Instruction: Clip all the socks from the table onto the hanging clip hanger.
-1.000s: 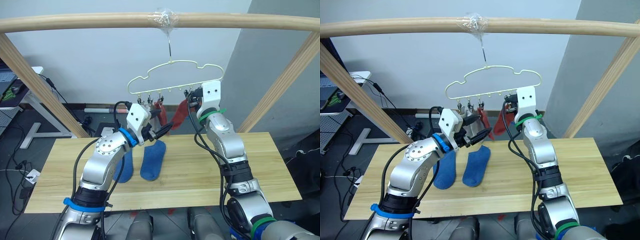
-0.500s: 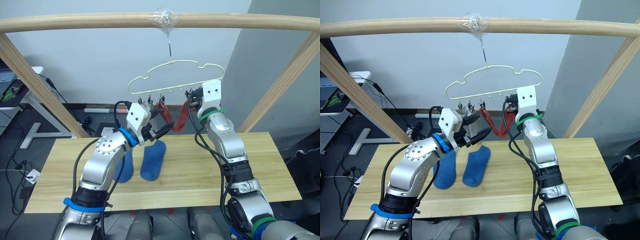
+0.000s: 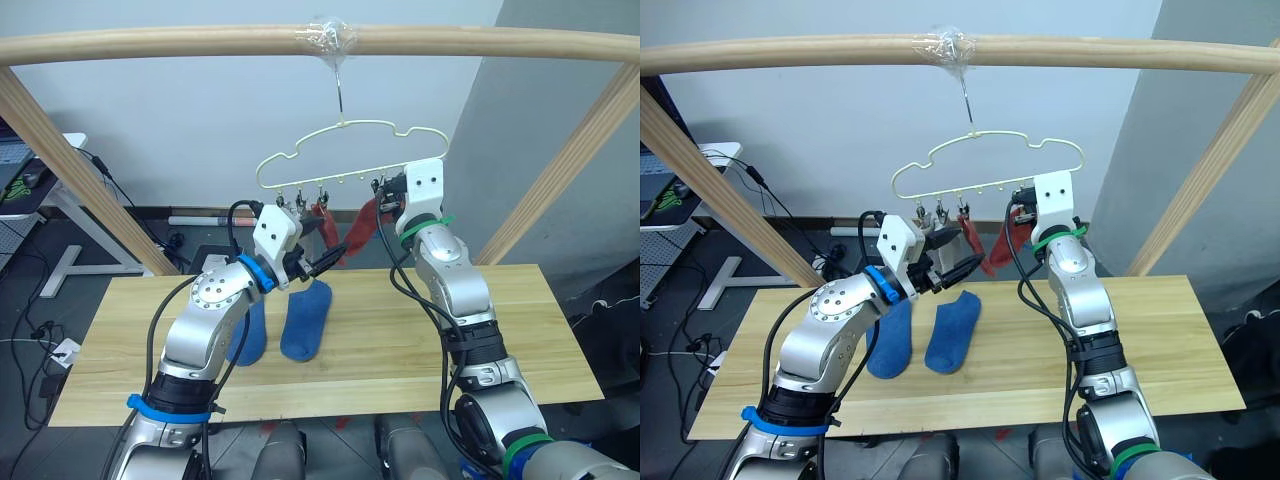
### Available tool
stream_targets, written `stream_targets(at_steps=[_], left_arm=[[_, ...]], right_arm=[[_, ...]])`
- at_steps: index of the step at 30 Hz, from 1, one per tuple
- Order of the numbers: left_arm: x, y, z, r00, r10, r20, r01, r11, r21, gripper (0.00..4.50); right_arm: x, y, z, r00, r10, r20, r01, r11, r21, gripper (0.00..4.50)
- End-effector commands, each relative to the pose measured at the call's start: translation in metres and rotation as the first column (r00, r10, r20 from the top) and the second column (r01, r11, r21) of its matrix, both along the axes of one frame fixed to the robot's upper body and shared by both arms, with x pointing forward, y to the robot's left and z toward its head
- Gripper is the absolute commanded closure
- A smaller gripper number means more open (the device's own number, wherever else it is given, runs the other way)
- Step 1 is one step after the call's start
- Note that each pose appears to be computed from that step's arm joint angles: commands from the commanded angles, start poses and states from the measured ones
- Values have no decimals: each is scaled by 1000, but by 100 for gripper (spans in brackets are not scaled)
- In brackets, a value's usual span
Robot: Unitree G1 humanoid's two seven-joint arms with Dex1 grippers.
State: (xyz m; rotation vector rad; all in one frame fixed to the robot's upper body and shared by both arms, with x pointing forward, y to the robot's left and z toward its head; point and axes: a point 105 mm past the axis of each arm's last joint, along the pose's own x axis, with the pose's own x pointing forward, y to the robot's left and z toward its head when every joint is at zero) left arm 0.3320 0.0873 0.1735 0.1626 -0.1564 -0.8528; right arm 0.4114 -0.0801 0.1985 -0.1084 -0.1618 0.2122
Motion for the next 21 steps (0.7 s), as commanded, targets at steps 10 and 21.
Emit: stream_targets(at_steps=[10,21], left_arm=[[-5,-1,18,998,-11,68,13,1000,-28,104],[-5,-2,18,998,-16,68,18,999,-29,104]], right_arm=[[-5,-2,22,997,-11,80,11,1000,3,334],[-6,-2,19,998,-7,64,5,1000,20,241]])
